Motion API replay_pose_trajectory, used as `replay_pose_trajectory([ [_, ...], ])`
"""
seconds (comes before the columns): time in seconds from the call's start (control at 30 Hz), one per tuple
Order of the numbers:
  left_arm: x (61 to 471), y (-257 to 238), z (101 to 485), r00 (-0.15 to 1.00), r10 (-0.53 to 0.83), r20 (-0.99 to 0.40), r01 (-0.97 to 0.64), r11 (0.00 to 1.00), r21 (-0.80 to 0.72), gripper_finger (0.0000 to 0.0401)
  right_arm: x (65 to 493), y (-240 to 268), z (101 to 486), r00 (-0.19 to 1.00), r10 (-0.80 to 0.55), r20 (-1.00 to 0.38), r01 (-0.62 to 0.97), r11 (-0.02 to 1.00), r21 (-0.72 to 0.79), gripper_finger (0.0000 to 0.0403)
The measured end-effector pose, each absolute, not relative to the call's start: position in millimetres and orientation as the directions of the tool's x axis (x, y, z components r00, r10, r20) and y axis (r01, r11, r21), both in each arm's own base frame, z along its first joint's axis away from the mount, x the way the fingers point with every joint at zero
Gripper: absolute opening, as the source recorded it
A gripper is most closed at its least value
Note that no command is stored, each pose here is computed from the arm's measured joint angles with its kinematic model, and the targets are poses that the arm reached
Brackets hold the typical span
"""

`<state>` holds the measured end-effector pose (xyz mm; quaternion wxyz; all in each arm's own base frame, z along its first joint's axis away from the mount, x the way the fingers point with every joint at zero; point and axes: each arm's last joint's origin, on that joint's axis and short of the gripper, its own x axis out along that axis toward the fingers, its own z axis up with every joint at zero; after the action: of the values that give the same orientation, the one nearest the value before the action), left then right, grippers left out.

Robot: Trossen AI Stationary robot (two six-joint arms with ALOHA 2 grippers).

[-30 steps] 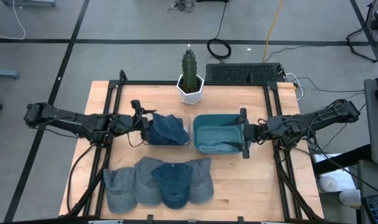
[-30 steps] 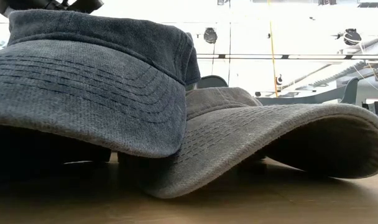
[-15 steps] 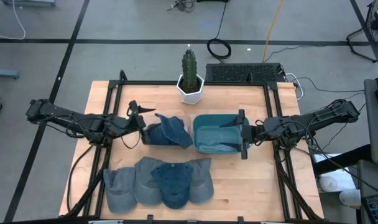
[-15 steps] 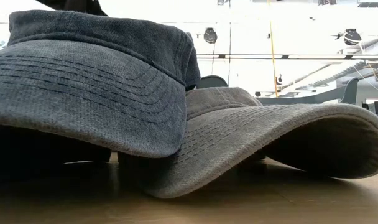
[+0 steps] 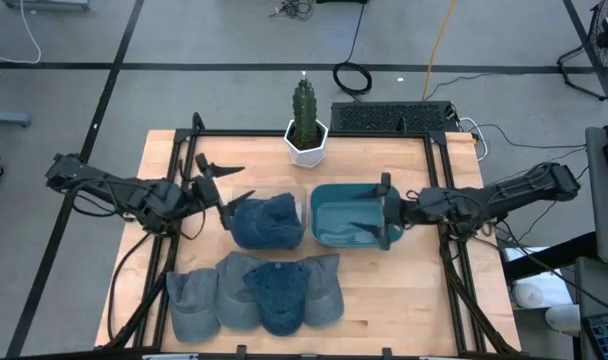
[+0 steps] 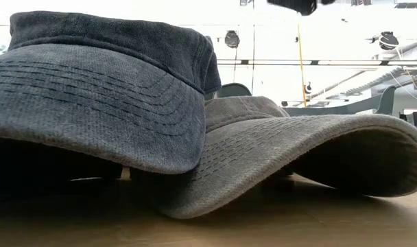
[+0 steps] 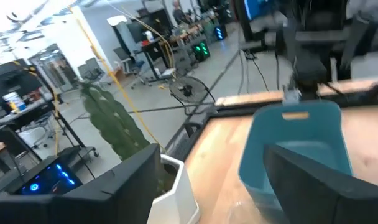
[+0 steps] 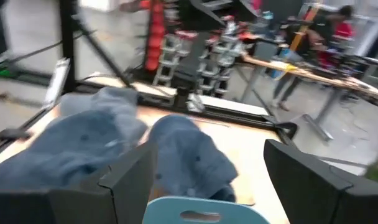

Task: Pick & Place hat
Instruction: Put the right blue cap into the transparent bin

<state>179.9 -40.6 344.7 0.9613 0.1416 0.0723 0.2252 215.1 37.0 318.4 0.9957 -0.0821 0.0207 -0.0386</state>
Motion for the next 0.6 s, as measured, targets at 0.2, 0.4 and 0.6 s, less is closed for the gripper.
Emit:
replay_pose_trajectory([
  [0.2, 178, -40, 360, 0.876, 0.483, -0.005, -0.468, 0.852, 0.233, 0.0267, 256, 23, 289, 0.986, -0.017, -0.163, -0.006, 0.990, -0.139, 0.0281],
  [0.4, 178, -39, 366, 0.865, 0.500, 0.042, -0.498, 0.843, 0.201, 0.0254, 308, 28, 266, 0.941, 0.016, -0.338, -0.116, 0.954, -0.278, 0.0281],
  [0.6, 177, -38, 369, 0.835, 0.547, 0.059, -0.548, 0.818, 0.173, 0.0256, 340, 39, 234, 0.885, -0.049, -0.463, -0.204, 0.853, -0.481, 0.0281],
])
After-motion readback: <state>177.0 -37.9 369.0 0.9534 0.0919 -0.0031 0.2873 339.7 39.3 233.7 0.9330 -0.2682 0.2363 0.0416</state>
